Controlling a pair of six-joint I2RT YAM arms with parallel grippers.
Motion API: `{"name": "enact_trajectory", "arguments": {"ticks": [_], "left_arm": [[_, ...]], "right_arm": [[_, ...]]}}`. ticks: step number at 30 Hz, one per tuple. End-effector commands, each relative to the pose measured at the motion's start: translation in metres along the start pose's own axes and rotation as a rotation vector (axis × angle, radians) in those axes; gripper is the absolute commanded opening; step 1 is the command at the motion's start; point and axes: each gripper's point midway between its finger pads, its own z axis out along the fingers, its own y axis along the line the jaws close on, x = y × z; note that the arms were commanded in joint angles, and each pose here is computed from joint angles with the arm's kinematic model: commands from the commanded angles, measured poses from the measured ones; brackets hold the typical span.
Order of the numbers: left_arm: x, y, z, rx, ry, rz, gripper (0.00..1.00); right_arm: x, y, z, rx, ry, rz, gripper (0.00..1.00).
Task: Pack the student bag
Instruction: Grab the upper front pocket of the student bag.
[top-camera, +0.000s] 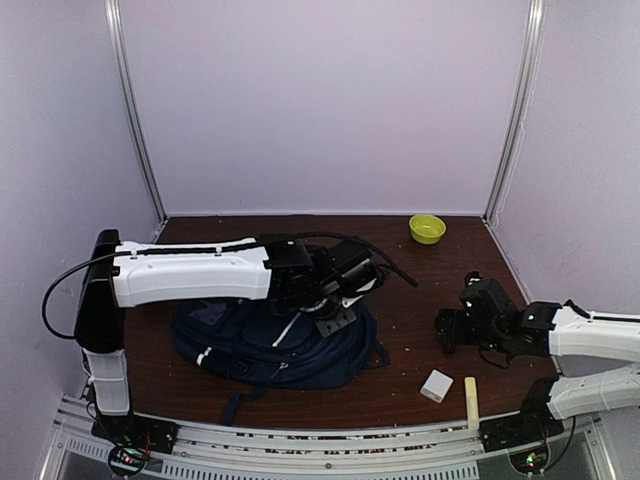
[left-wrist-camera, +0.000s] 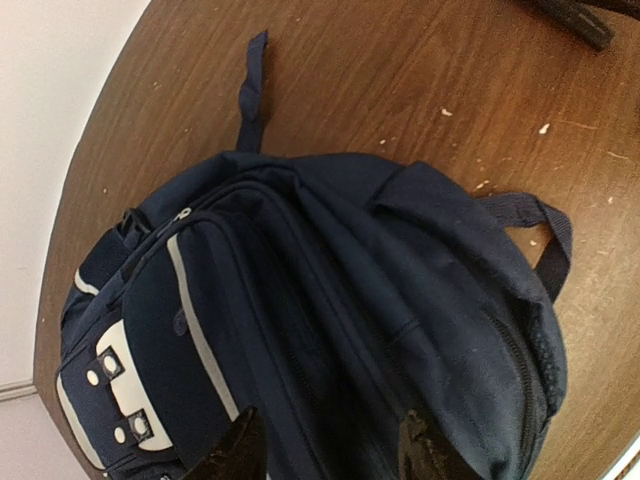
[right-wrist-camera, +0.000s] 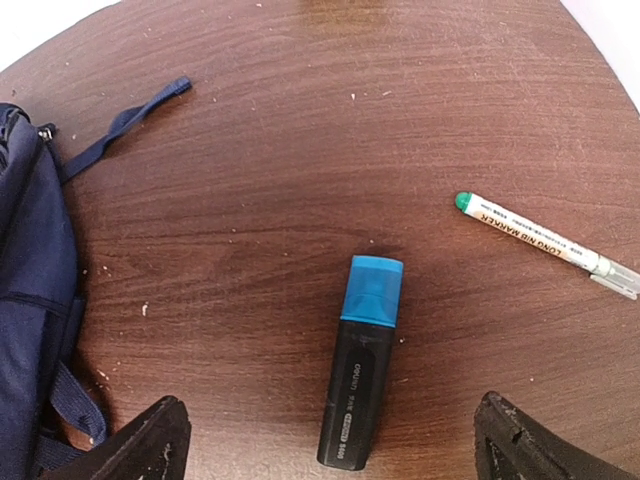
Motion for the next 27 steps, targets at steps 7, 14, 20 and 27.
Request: {"name": "enact_trajectory", "arguments": {"ticks": [7,14,20,27], "left_arm": [[0.003,0.028,0.005,-0.055,0.037,-0.082,0.43],[0.004,0.02,0.02,-0.039,0.046,-0.075,0.43],[0.0,0.016,0.028,-0.032,0.039,-0.077,0.43],[0.008,0.023,0.037,-0.089,0.065,-0.082,0.26]], "right_arm": [[-0.003,0.002,0.002,-0.03,-0.023,0.022,1.0],[0.0,0.003,0.007,-0.022,-0.004,0.016,1.0],[0.001,0.004,0.009,-0.02,0.006,0.011,1.0],[0.001,0.003,0.008,-0.019,0.007,0.012,1.0]]}}
